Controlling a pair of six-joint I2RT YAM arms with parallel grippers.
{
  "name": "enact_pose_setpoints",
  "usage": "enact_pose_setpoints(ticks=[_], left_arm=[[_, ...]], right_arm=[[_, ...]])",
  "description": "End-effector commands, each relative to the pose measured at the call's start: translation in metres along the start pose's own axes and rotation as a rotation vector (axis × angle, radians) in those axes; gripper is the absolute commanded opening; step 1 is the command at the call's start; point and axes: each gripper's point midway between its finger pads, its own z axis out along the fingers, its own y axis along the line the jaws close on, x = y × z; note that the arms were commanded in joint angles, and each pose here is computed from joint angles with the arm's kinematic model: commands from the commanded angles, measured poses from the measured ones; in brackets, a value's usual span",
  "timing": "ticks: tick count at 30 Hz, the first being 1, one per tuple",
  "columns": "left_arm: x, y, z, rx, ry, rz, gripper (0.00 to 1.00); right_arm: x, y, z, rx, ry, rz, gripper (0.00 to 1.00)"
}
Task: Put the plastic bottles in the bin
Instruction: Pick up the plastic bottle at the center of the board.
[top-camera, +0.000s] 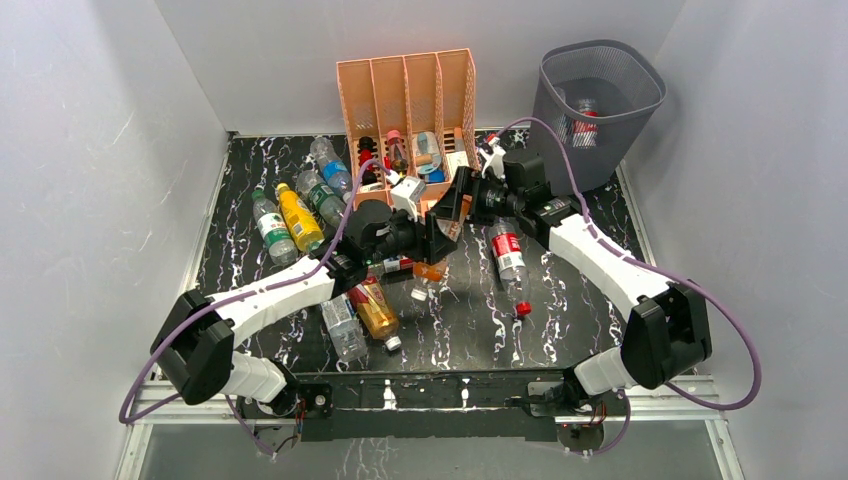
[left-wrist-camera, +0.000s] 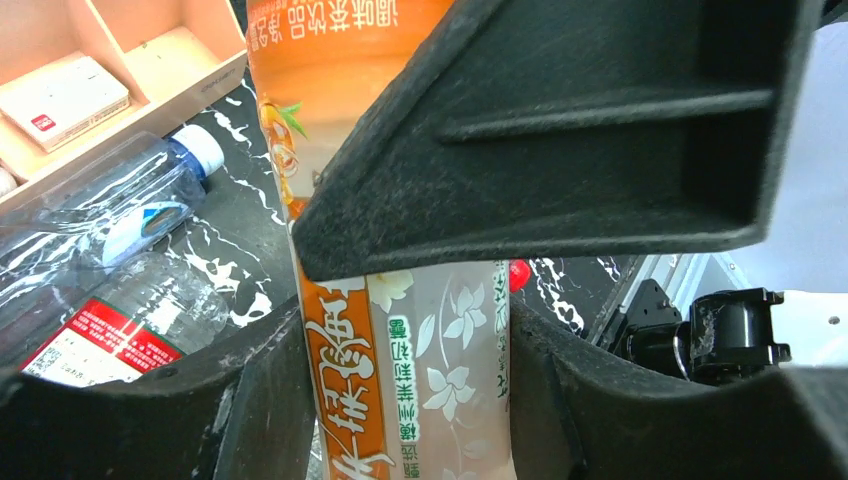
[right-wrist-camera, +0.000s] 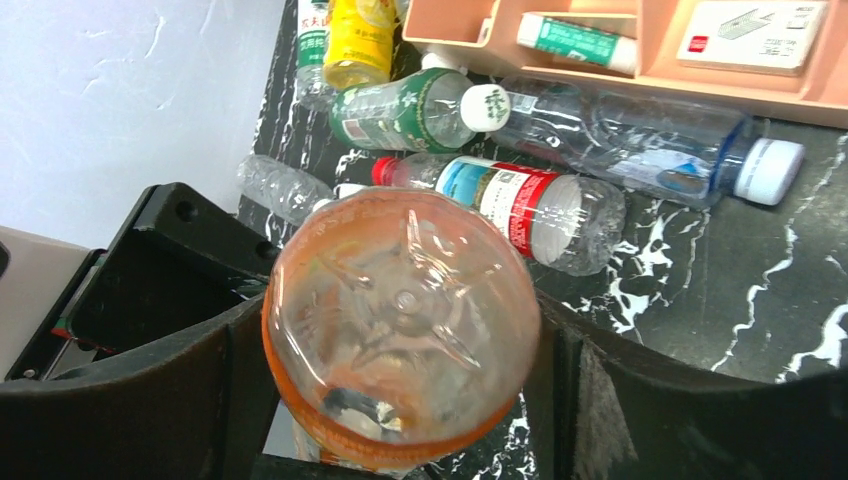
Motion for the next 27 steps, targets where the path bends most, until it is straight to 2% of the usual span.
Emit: enact_pose_setpoints(ticks=[1,5,8,14,15,27], left_arm=[[-0.033,-0.026,-0.001,0.091,-0.091,0.028,0.55],[-0.030,-0.021,-0.001,0.067,-0.084,0.024,0.62],[-0.029,-0.015,-0.003,0.037,-0.081,0.022,0.69],[-0.027,-0.010,-0.018,-0.007,-0.085,0.021,0.89],[-0.027,-0.011,-0.022,-0.006,-0.090,0.014,0.97],[0.017,-0.023,-0.068,0.082,-0.081,-0.092,0.98]], right_arm=[[-0.008,0.014,0.003,-0.054,-0.018,-0.037,0.84],[-0.010,0.016,0.002,-0.058,-0.022,-0.041,0.68],[-0.013,0.015,0.000,-0.044,-0.030,-0.049,0.60],[-0.022,0.014,-0.006,0.005,-0.059,-0.081,0.57],[-0.024,0.014,-0.007,0.011,-0.063,-0.091,0.57],[-0.048,0.001,-0.010,0.136,-0.091,-0.175,0.57]])
